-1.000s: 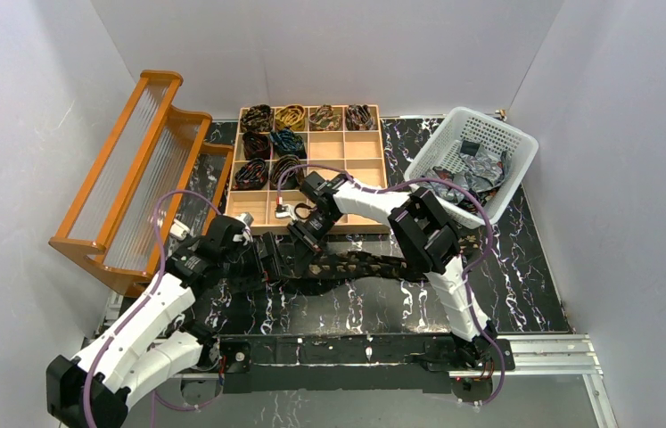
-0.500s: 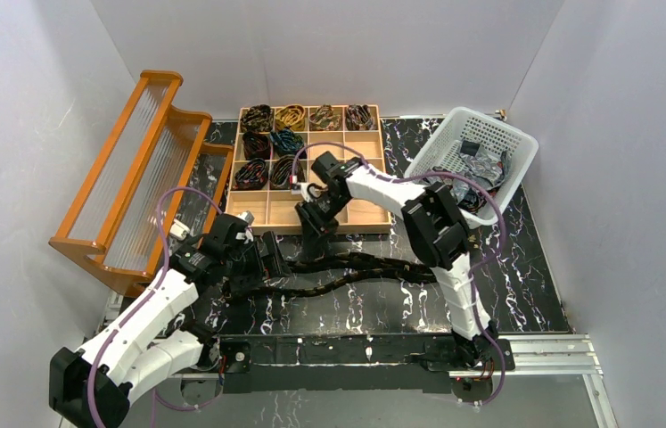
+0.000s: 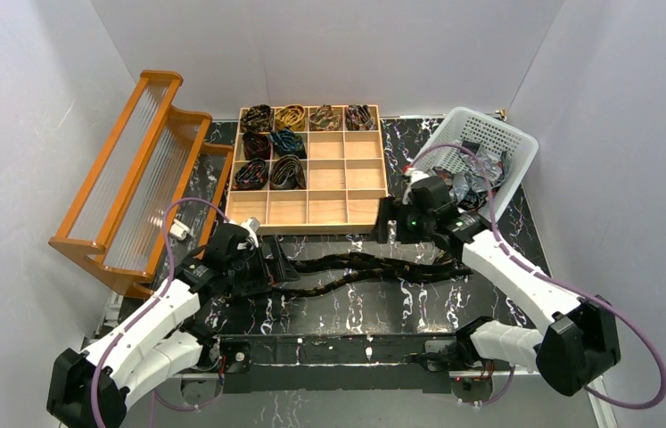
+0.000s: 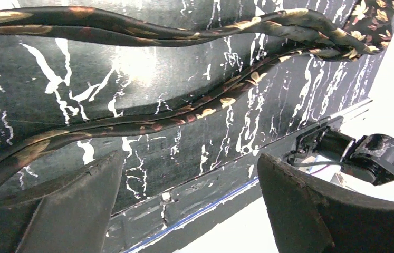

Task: Roll the ties
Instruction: Flatten out the tie at the center of the board.

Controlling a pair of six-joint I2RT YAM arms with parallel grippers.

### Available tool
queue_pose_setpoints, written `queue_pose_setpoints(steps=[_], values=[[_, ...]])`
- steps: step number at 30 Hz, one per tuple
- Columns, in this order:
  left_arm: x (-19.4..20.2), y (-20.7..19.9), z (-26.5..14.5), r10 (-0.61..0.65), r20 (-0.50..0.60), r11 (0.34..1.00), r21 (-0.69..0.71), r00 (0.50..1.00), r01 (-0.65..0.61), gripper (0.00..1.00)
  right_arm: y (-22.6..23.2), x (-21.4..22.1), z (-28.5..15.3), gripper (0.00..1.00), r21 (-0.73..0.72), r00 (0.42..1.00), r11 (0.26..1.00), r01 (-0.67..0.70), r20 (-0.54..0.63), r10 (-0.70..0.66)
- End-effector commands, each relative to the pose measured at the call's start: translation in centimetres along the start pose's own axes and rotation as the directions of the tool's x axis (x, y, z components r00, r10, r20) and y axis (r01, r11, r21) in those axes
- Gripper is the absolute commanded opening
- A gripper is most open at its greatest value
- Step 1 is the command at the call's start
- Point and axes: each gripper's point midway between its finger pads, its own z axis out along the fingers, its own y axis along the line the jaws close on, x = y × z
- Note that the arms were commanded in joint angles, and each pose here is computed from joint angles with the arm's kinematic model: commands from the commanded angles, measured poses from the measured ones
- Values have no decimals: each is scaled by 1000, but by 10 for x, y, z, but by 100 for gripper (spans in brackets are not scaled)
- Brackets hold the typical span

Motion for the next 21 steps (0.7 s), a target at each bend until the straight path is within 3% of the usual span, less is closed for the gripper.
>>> queue_pose_setpoints(steps=[1,3,6,13,17,21], values=[[3,-13,5,10,-2,998,64,1000,-10,97,-59,20,-9,99,270,934,897,-350,33,354],[8,-15,9,30,-16,998,63,999,-29,96,-83,36,-25,99,427,899,808,-406,30,436],[15,-20,12,75,-27,996,56,997,-74,96,-116,50,-50,99,593,838,633,-498,141,527],[19,-31,18,194,-11,981,32,981,-194,96,-135,73,-66,99,656,708,418,-628,259,657],[19,-27,18,220,0,975,23,976,-219,95,-146,81,-65,99,664,656,330,-671,325,681],[21,-24,17,220,7,975,27,975,-220,95,-155,89,-55,99,670,620,287,-685,328,713]])
